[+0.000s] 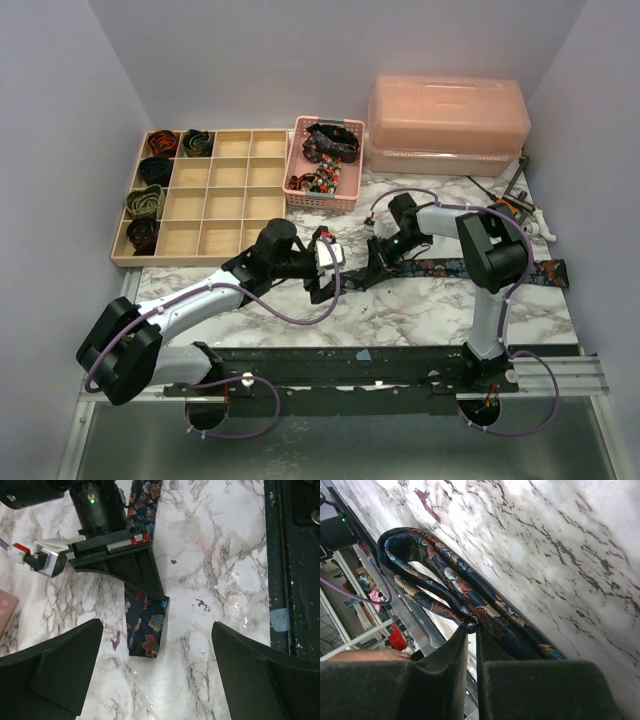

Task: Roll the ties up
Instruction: Roll the tie at the center of the board.

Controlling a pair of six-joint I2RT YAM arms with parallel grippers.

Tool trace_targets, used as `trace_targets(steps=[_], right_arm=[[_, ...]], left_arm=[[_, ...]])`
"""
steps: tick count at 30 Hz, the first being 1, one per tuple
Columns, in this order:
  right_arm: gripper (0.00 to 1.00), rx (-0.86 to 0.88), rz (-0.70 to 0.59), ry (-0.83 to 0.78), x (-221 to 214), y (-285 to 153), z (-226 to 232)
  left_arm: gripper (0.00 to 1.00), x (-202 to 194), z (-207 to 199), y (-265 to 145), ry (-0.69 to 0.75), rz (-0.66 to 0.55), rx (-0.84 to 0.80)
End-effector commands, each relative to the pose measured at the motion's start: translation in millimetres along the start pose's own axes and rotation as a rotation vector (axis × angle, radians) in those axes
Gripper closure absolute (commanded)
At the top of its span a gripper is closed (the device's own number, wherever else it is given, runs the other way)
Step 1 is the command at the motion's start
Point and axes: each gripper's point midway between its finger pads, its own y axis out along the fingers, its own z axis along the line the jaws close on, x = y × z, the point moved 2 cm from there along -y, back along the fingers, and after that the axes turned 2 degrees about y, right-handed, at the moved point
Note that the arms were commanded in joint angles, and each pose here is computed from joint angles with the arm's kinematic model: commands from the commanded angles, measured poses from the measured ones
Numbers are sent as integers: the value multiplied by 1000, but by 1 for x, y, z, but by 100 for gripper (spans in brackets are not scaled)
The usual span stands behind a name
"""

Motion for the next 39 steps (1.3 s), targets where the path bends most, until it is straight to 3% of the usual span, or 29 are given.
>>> trace_targets(steps=[1,5,11,16,24,26,29,33,39], right_arm=[[87,-46,-33,-62,14,-7,0],[87,1,-68,-110,30,-20,23],[87,-34,-20,-106,29,-19,13],[87,-53,1,-100,29,-15,6],[86,-56,8,-111,31,-16,5],[86,-52,14,-113,31,-16,6],[81,-43,26,-114,28,-19,8],[59,-1,2,-98,28,-38,16],[52,-81,-59,-38,17,-96,-15]], left_arm=[[2,16,27,2,107,-22,165],[2,-1,22,9,156,59,115],[2,-25,24,28,56,189,63],[2,-43,26,46,24,224,18],[3,-86,53,73,-37,407,134],[10,-98,51,75,-27,438,122],[30,-118,43,73,-8,486,82],[49,-119,35,76,8,483,42],[67,-110,22,87,8,486,-46]])
